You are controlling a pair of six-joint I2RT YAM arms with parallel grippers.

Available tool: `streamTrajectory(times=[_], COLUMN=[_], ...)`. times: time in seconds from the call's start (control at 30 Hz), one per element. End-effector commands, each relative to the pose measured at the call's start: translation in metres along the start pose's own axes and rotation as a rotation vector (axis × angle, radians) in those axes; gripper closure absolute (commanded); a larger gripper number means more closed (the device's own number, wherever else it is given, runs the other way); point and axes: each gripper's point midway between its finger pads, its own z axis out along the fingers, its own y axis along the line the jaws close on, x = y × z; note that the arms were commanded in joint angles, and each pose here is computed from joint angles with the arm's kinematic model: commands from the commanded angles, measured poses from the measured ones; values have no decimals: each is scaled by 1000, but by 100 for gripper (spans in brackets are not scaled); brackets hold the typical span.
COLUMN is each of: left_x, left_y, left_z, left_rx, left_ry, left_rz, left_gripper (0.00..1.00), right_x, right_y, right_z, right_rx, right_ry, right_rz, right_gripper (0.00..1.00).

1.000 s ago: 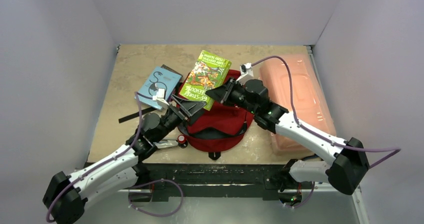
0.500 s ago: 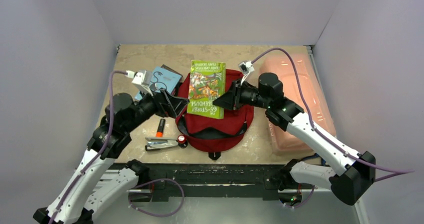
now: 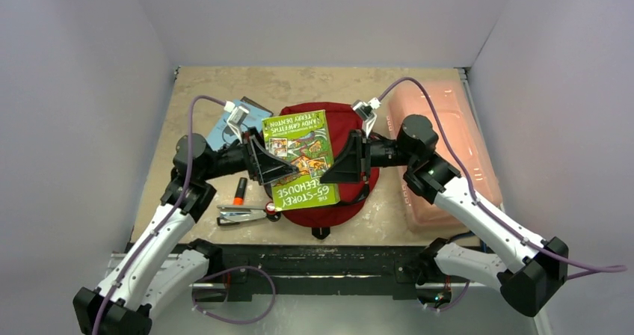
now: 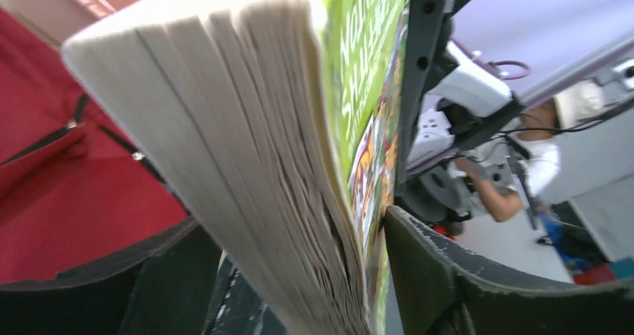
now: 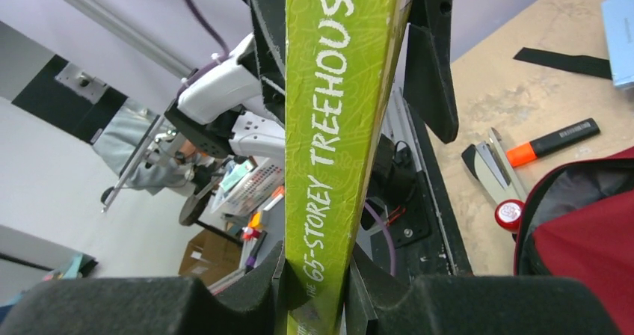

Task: Pack the student bag
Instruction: Pick up the book from the center of the board.

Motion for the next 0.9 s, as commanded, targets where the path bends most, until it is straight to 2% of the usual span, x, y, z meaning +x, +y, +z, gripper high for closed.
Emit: streamTrajectory(times=[0.0, 0.07, 0.13, 0.17, 0.2, 0.23, 0.27, 0.4, 0.5, 0.63, 0.77, 0.83, 0.87], left_x=[-26, -32, -37, -39, -41, -44, -47, -65, -78, -93, -98, -97, -96], left_y=[-60, -63, -59, -55, -49, -43, -36, -21, -12, 3, 4, 7, 10], left_z=[-5, -4, -1, 1, 2, 4, 4, -2, -10, -14, -12, -11, -12], left_rx=[276, 290, 275, 260, 241, 219, 192, 137, 128, 161, 239, 255, 252], left_ry=[-53, -80, -96, -111, -136, -165, -195, -374, -511, -638, -655, -659, -669], left_rz=[29, 11, -26, -46, -67, -87, -107, -147, -200, -315, -368, -386, -397], left_gripper=[33, 46, 69, 83, 94, 100, 100, 100, 100, 100, 100, 100, 100], right_x=[-12, -17, -25, -29, -33, -36, -37, -28, -21, -22, -34, -40, -42], right_y=[25, 17, 4, -2, -11, -23, -31, -46, -42, -23, -30, -36, -35], right_z=[0, 2, 2, 1, 1, 0, -1, -6, -8, -3, 11, 14, 15], right_rx=[-111, -73, -8, 26, 69, 120, 151, 169, 158, 58, 120, 126, 110], right_ry=[-28, -57, -104, -141, -181, -225, -258, -352, -421, -546, -608, -636, -649], right_rz=[-113, -79, -31, -9, 26, 70, 109, 229, 246, 236, 252, 295, 316], right_gripper=[100, 100, 100, 92, 79, 66, 57, 38, 20, 16, 16, 20, 25])
